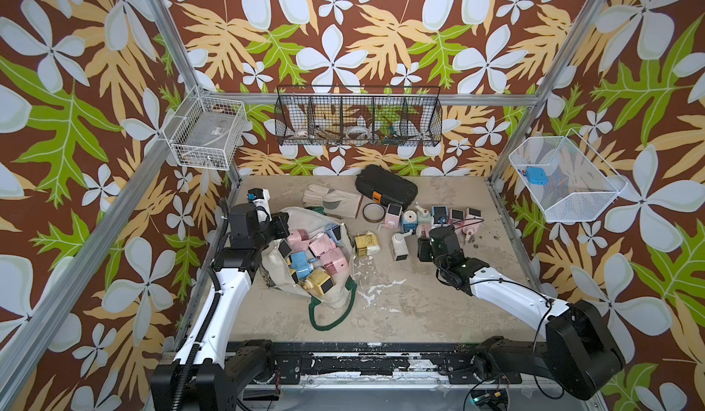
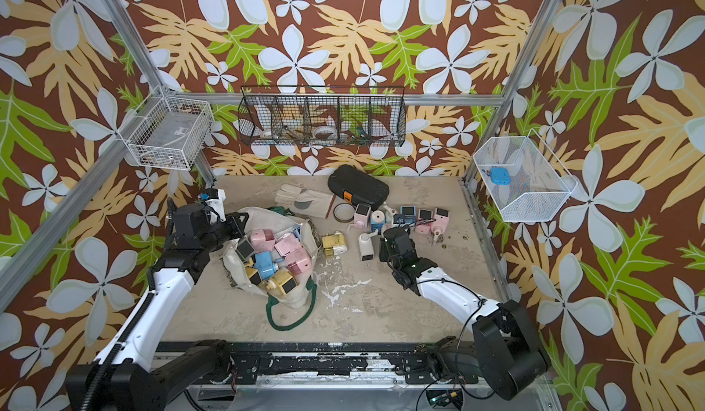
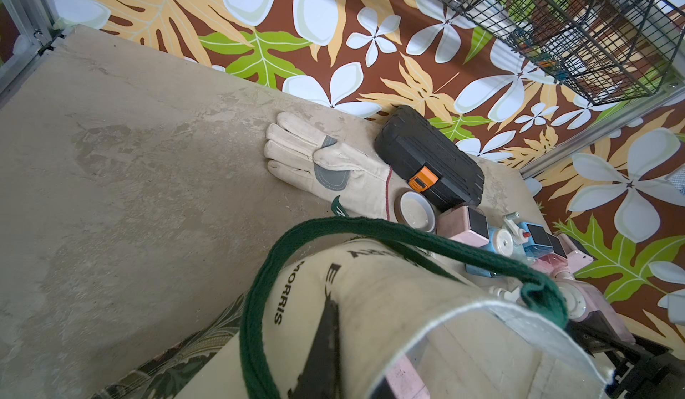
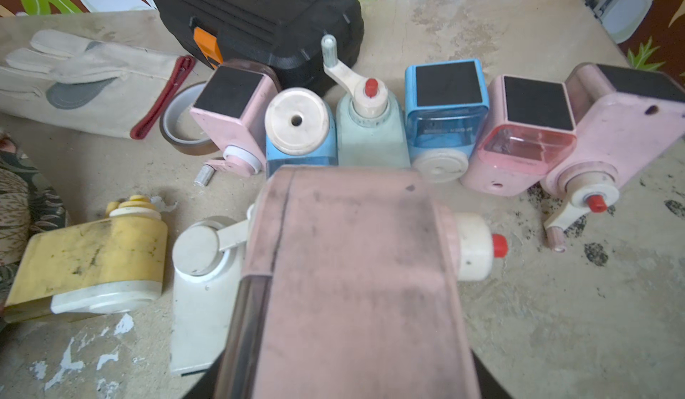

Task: Take out the pencil sharpeners from the tote bags
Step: Place the pencil sharpener at the center of the board.

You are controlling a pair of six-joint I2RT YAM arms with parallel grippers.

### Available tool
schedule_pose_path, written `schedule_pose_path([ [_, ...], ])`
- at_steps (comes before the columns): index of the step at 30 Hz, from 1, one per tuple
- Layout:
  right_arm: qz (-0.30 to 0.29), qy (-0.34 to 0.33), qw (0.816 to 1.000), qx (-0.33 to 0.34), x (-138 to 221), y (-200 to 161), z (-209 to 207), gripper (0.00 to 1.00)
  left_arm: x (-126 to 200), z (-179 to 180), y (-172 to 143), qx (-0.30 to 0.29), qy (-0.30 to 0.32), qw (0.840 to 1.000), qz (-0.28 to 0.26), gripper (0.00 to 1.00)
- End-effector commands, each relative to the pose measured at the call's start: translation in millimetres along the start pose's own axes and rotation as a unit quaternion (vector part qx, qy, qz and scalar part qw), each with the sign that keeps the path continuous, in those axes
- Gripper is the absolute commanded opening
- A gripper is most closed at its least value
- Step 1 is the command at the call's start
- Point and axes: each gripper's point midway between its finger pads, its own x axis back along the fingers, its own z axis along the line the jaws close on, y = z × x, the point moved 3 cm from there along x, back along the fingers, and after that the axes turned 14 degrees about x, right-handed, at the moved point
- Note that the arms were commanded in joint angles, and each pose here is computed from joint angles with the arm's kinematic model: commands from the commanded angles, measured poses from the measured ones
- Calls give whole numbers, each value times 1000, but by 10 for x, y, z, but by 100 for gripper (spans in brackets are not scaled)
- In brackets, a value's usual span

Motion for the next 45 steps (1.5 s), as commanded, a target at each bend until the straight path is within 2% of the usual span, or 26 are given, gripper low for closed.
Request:
schedule_pose_path([
  [1, 0, 0, 1000, -8, -35, -50, 9, 44, 43, -162, 152, -8, -35, 999, -28, 0],
  [10, 51, 55, 997, 7, -321, -262, 252, 42, 40, -167, 150, -8, -36, 999, -27, 0],
  [25, 77, 122, 989, -2, -504, -405, 519, 43, 37, -165, 145, -7, -36, 999, -26, 0],
  [27, 76, 128, 989, -2, -510, -407, 543, 45, 37, -164, 143, -7, -36, 999, -26, 0],
  [34, 65, 138, 988, -3, -471, -346, 578, 72, 44, -170, 146, -7, -37, 999, -27, 0],
  [38, 49, 118, 992, -4, -364, -261, 494, 81, 43, -168, 148, -7, -37, 999, -27, 0],
  [42, 31, 106, 994, -6, -249, -155, 427, 84, 37, -164, 140, -7, -37, 999, -26, 0],
  [45, -7, 85, 996, 16, -36, 34, 428, 83, 34, -158, 140, -7, -36, 999, -26, 0],
])
